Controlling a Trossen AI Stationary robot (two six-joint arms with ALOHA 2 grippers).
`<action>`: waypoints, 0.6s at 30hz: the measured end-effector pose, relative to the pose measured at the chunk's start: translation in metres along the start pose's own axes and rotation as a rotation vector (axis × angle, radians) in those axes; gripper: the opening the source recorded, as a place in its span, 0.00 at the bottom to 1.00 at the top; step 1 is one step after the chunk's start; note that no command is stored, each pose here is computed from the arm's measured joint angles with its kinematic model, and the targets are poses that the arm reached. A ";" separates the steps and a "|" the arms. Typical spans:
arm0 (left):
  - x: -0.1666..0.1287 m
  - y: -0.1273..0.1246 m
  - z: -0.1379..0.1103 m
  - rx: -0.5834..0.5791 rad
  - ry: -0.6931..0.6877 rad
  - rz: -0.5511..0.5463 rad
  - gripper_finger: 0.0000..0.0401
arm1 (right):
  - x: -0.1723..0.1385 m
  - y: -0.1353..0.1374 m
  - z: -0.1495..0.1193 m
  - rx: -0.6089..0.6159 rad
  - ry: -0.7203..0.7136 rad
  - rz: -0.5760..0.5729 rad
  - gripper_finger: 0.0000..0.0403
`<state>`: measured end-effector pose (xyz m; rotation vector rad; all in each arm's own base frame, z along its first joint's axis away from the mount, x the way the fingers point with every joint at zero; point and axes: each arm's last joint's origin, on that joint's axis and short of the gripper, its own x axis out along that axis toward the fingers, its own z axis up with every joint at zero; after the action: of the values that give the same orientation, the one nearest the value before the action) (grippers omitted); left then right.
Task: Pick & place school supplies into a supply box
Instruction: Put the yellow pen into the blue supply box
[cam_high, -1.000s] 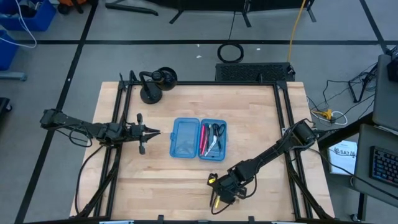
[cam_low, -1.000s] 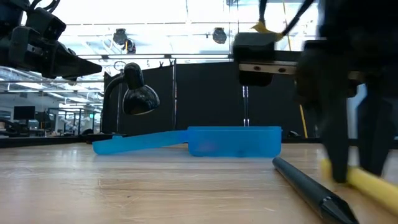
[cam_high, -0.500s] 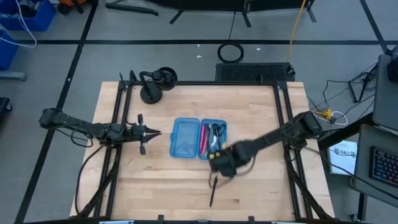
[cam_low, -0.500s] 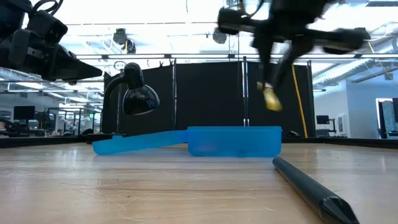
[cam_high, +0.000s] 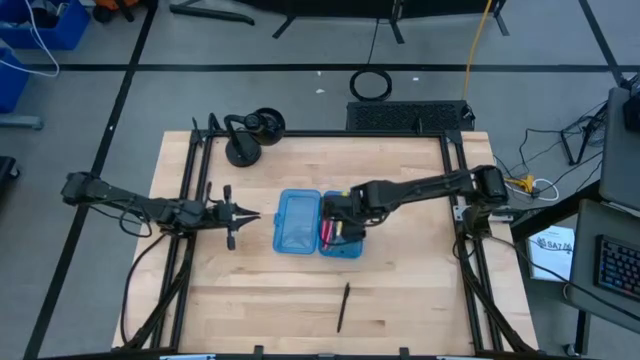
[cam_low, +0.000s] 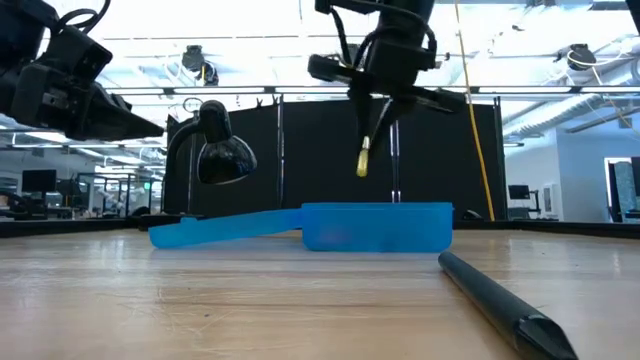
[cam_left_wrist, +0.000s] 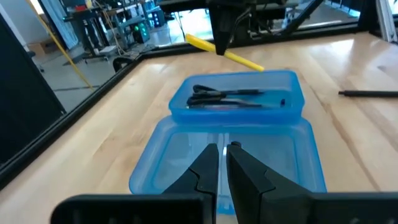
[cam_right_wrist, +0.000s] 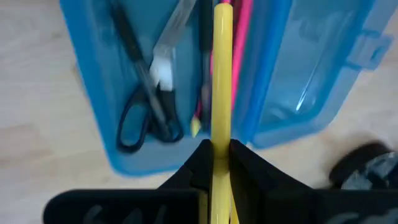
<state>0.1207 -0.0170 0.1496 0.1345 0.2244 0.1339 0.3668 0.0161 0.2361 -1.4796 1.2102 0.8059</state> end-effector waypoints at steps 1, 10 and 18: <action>0.000 0.000 0.000 0.002 0.005 0.000 0.09 | 0.001 -0.001 -0.002 -0.009 -0.023 0.000 0.06; 0.001 -0.001 -0.005 0.034 0.047 -0.030 0.09 | 0.017 -0.010 -0.006 -0.024 -0.211 -0.038 0.06; 0.001 -0.002 -0.006 0.048 0.059 -0.030 0.09 | 0.038 -0.012 -0.017 0.015 -0.298 -0.042 0.06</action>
<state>0.1206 -0.0177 0.1433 0.1749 0.2889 0.1025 0.3872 -0.0114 0.2087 -1.3137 0.9567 0.9494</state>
